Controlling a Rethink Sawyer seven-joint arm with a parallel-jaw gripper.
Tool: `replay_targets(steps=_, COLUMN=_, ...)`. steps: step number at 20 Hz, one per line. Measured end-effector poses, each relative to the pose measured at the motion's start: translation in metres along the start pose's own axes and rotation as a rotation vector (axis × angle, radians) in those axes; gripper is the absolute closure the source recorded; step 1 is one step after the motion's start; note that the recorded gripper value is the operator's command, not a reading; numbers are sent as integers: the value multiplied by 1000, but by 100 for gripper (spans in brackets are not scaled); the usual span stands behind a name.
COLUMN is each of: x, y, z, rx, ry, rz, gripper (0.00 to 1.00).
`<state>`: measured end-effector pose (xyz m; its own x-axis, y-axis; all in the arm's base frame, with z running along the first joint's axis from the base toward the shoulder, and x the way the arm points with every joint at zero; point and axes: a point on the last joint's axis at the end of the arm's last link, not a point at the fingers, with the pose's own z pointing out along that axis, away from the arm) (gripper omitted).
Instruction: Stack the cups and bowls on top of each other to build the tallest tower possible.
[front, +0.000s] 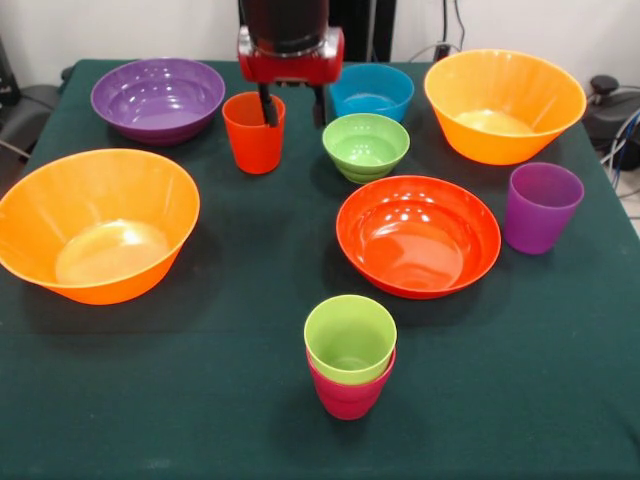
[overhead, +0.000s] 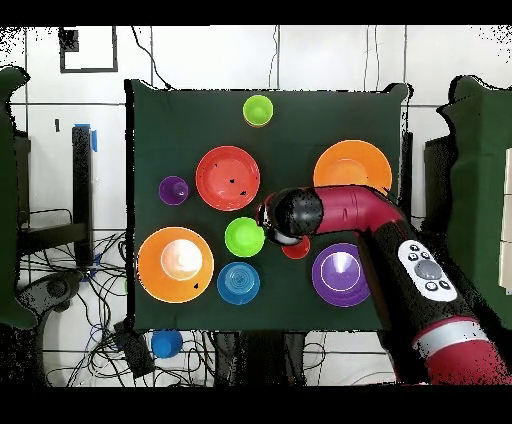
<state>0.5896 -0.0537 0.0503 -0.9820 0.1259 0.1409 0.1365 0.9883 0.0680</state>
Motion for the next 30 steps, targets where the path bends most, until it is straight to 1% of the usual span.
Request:
replay_targets(steps=2, x=4, y=1, z=-9, rx=-2, ry=-7, rz=-29, gripper=0)
replay_targets(steps=4, x=10, y=6, z=-19, rx=0, ry=-13, rz=-65, gripper=0)
replay_targets(steps=7, x=15, y=14, z=-27, rx=2, ry=-19, rz=-93, gripper=0)
replay_targets(steps=9, x=21, y=26, z=-34, rx=1, ry=-23, rz=-121, gripper=0)
replay_targets(steps=11, x=23, y=30, z=-35, rx=2, ry=-24, rz=-133, gripper=0)
replay_targets(steps=15, x=29, y=46, z=-30, rx=11, ry=-25, rz=-185, gripper=0)
replay_targets(steps=16, x=30, y=50, z=-26, rx=16, ry=-29, rz=-203, gripper=0)
replay_targets(steps=19, x=32, y=57, z=-20, rx=24, ry=-43, rz=-236, gripper=0)
replay_targets(steps=22, x=34, y=64, z=-10, rx=31, ry=-62, rz=-276, gripper=0)
replay_targets(steps=23, x=35, y=68, z=-4, rx=35, ry=-76, rz=-302, gripper=0)
replay_targets(steps=30, x=36, y=75, z=8, rx=52, ry=-124, rz=-367, gripper=0)
